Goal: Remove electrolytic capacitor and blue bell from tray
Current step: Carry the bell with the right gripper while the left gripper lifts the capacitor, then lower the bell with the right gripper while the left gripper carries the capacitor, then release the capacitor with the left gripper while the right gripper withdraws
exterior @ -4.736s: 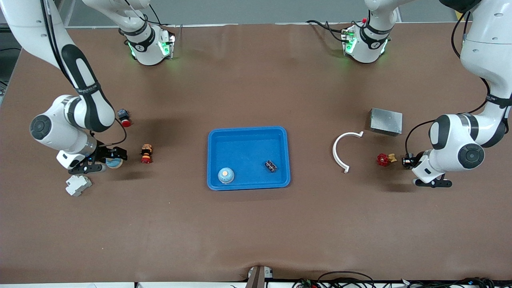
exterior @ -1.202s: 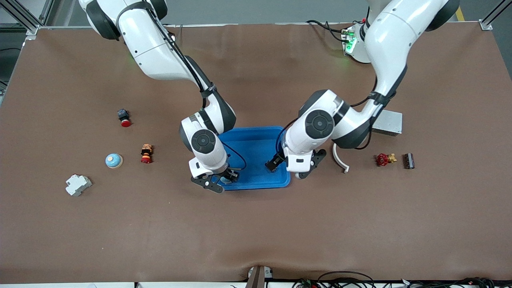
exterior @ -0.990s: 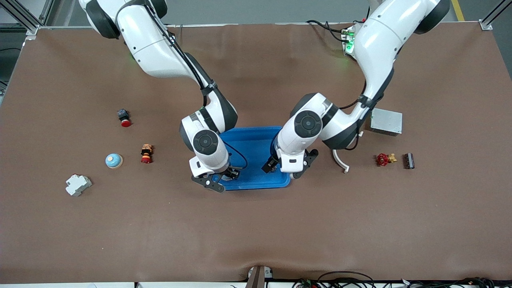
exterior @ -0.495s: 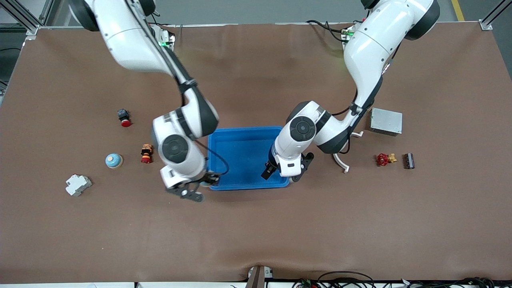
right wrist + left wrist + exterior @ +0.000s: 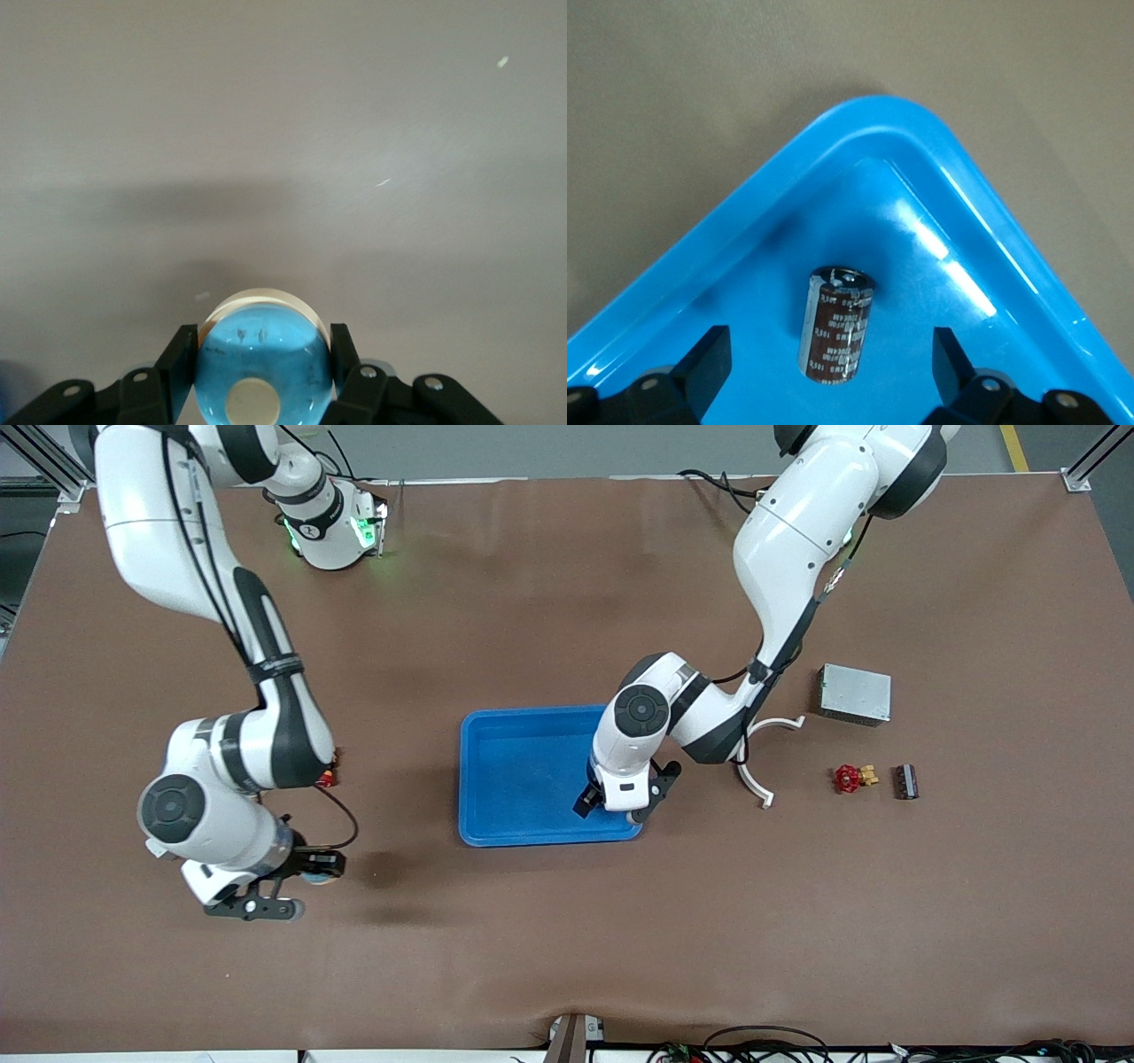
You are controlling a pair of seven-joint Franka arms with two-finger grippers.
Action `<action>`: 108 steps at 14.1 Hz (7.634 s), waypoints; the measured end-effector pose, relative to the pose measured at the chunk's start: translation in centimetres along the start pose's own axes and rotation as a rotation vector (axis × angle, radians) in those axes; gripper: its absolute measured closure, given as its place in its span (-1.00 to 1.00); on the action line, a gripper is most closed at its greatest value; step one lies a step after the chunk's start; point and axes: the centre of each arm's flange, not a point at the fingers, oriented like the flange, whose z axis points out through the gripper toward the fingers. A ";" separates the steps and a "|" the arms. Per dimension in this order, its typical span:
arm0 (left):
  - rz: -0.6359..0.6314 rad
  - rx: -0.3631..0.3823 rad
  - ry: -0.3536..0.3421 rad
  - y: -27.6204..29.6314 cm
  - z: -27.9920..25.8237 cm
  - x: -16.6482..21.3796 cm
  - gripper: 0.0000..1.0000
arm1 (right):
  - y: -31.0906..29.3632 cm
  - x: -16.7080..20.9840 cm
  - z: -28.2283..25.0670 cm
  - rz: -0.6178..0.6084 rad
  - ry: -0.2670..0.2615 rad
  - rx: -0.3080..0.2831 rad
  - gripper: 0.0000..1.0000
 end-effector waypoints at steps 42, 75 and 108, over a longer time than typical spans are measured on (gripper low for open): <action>0.221 0.102 0.039 0.1 -16.0 4.2 0.33 | 21.2 -5.0 9.5 -0.191 0.044 0.124 -0.30; 0.877 0.268 -0.001 -23.4 -6.4 28.4 0.33 | 21.4 -4.5 10.6 -0.187 0.074 0.106 -1.00; 0.923 0.254 0.012 -23.7 -7.2 31.8 -1.00 | 15.0 -6.3 -27.6 -0.020 -0.011 0.055 -1.00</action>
